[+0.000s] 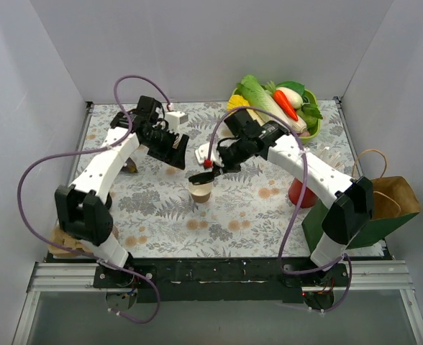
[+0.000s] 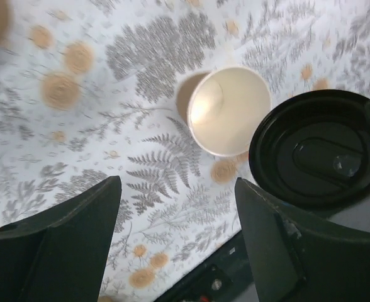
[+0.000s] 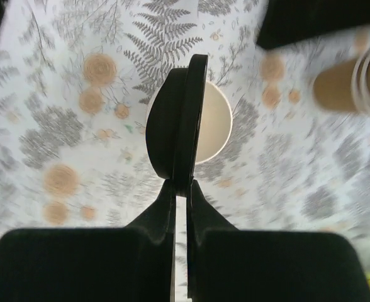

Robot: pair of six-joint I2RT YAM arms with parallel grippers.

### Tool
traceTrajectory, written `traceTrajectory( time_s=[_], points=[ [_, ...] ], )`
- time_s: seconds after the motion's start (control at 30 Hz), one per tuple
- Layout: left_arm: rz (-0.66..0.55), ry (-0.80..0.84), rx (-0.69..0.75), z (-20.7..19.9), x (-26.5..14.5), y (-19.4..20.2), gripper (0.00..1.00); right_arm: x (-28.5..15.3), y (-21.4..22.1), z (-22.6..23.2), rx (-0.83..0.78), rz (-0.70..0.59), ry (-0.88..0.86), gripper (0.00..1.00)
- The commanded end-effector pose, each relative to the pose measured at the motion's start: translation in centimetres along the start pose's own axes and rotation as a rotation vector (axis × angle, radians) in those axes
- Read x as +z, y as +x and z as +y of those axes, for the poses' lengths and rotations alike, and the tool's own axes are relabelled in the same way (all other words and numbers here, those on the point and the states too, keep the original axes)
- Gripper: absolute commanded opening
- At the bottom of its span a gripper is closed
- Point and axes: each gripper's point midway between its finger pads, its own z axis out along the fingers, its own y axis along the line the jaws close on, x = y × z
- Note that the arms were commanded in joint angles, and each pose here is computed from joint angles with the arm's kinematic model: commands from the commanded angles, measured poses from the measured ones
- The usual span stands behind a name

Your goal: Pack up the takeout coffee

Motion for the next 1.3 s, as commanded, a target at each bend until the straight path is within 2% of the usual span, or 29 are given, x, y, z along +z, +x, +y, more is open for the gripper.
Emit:
traceTrajectory(
  time_s=[0.0, 0.07, 0.1, 0.23, 0.33, 0.67, 1.03, 1.27],
  points=[
    [-0.408, -0.165, 0.034, 0.0, -6.3, -5.5, 0.75, -2.4, -0.8, -1.7, 0.661, -0.187, 0.022, 0.01],
    [-0.456, -0.127, 0.011, -1.1, -6.8, -4.7, 0.76, -2.8, 0.1, -2.5, 0.841, -0.261, -0.007, 0.01],
    [-0.492, -0.075, 0.022, -2.2, -7.0, -5.0, 0.76, -3.3, 0.6, -2.6, 0.981, -0.288, -0.011, 0.01],
    [-0.521, 0.104, 0.03, -5.5, -6.7, -3.6, 0.76, -2.7, 0.7, -2.2, 1.185, -0.416, -0.141, 0.01],
    [-0.493, 0.171, 0.005, -6.2, -5.4, -2.6, 0.77, -2.0, 1.2, -2.3, 1.207, -0.425, -0.171, 0.01],
    [-0.441, 0.219, -0.064, -5.3, -1.5, -1.3, 0.75, 0.0, 2.7, -1.0, 1.312, -0.403, -0.268, 0.01],
    [-0.43, 0.203, -0.107, -3.9, 1.1, -0.6, 0.75, 2.5, 4.7, 0.1, 1.431, -0.386, -0.306, 0.01],
    [-0.409, 0.214, -0.144, -3.6, 2.7, 0.4, 0.75, 3.1, 5.2, 0.4, 1.449, -0.387, -0.321, 0.01]
  ],
)
